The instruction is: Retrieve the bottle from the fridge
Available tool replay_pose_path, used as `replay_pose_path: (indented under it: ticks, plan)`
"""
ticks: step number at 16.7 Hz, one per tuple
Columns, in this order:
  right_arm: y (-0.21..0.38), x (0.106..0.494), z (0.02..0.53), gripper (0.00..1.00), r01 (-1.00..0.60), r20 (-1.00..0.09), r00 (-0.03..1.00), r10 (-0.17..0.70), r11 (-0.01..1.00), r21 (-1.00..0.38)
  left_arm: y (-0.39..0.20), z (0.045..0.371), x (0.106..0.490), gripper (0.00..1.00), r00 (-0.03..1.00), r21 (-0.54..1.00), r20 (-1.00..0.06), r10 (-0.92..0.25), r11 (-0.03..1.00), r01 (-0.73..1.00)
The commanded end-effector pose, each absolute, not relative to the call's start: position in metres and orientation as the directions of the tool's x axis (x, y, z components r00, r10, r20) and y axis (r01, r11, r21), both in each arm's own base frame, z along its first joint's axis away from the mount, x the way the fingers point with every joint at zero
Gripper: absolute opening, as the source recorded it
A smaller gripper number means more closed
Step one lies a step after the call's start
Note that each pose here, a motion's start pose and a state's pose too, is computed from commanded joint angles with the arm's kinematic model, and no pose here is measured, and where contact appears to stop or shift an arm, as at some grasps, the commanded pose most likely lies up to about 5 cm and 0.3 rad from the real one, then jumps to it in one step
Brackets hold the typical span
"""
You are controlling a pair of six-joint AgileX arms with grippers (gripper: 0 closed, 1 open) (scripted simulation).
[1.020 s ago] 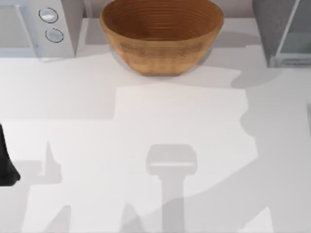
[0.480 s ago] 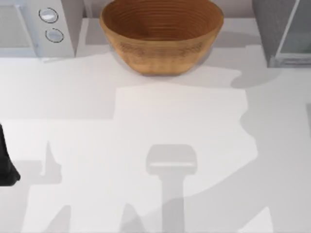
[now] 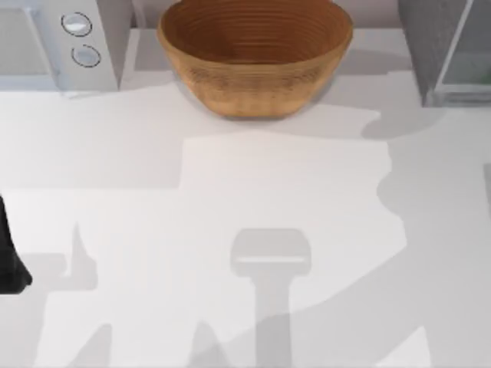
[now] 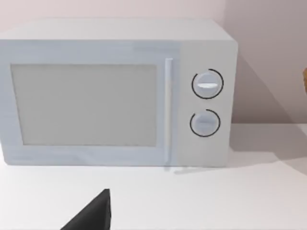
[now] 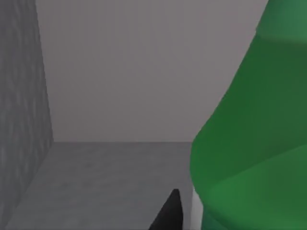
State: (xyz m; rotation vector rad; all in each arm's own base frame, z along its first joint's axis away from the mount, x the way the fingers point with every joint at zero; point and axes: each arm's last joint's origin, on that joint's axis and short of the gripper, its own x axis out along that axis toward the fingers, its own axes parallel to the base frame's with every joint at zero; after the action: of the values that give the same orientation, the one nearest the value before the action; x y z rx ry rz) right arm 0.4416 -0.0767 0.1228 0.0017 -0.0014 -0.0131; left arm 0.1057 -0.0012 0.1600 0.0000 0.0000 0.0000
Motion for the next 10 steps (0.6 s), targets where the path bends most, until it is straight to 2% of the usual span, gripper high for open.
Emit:
replay_pose_path:
  ticks: [6, 10]
  plan:
    - [-0.076, 0.442, 0.164, 0.00, 0.012, 0.000, 1.000, -0.012, 1.000, 0.002, -0.001, 0.160, 0.106, 1.00, 1.000, 0.000, 0.000, 0.000, 1.000, 0.000]
    - [-0.076, 0.441, 0.166, 0.00, 0.011, -0.004, 1.000, -0.011, 1.000, 0.005, -0.001, 0.160, 0.106, 1.00, 1.000, 0.000, 0.000, 0.000, 1.000, 0.000]
